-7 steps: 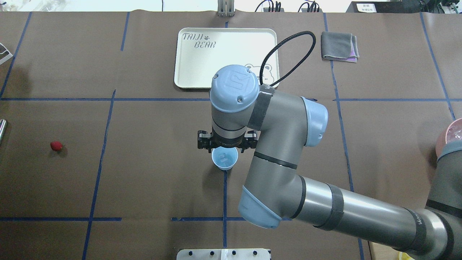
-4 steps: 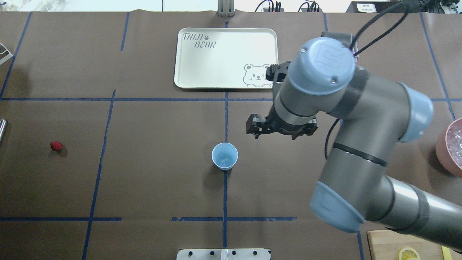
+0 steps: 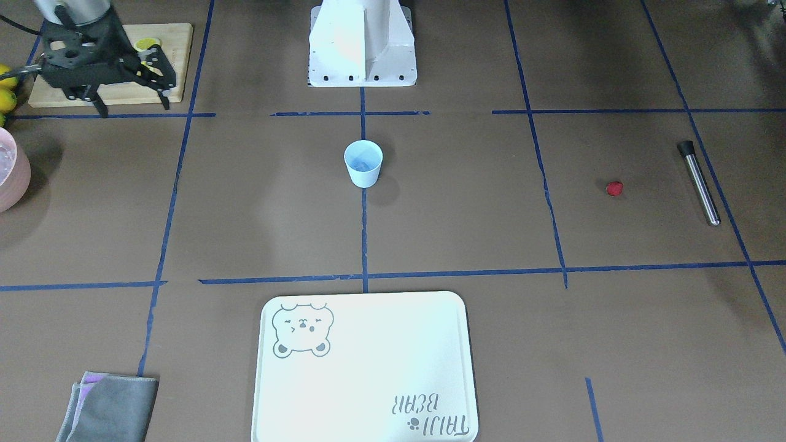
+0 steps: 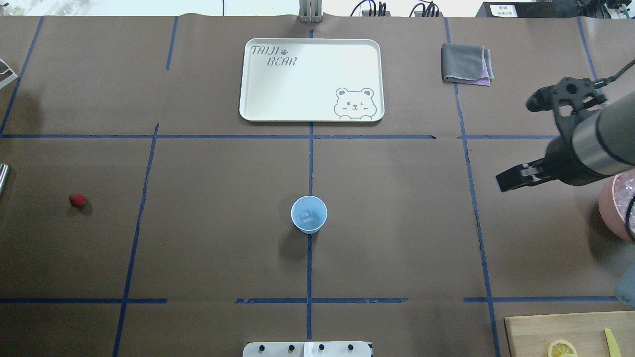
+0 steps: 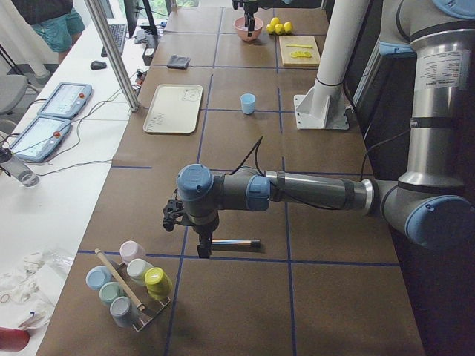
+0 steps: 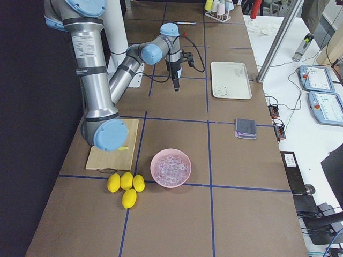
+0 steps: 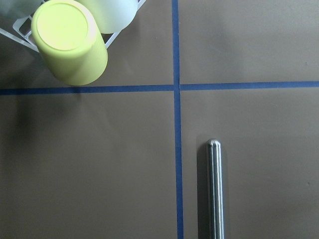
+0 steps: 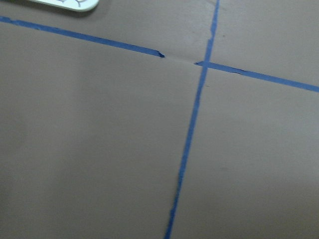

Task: Mash ice and strawberries in cup
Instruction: 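Move the right gripper back to the pink ice bowl, then grasp a third ice cube from the bowl with the right gripper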

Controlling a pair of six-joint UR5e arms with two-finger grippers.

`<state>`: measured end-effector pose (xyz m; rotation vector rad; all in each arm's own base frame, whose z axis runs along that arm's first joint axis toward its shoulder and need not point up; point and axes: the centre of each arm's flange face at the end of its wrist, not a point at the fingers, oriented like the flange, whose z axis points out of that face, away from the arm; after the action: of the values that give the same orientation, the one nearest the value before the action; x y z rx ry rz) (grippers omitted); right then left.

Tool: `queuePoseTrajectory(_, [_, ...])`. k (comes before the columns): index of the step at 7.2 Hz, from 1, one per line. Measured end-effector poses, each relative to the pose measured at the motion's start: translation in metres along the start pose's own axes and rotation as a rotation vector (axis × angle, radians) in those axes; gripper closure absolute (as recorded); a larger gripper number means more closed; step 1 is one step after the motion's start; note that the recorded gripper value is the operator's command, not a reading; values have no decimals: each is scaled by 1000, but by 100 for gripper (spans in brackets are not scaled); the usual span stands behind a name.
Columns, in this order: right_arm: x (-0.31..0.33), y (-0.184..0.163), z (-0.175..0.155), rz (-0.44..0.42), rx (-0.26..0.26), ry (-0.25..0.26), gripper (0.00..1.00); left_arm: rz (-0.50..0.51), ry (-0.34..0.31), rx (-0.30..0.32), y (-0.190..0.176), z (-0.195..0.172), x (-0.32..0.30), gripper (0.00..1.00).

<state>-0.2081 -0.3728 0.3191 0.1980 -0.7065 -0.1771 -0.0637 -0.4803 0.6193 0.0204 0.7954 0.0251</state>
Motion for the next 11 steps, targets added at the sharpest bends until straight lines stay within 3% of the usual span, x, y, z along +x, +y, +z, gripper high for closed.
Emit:
queuePoseTrajectory(3, [177,39,13,-175,-40,3,0,-1,0,0,0,0,0,0])
queuePoseTrajectory(5, [259,61,42,-273,-102,9,2,2,0,2,0,-1,1,0])
queuePoseTrajectory(6, [285,72,63,-289,-120,7,2,2,8,4,0,-2,3,0])
queuePoseTrajectory(8, [324,90,107,-242,-103,-12,3,2,29,5,0,-2,5,0])
queuePoseTrajectory(11, [340,98,132,-194,-91,-32,10,5,34,8,0,-4,7,0])
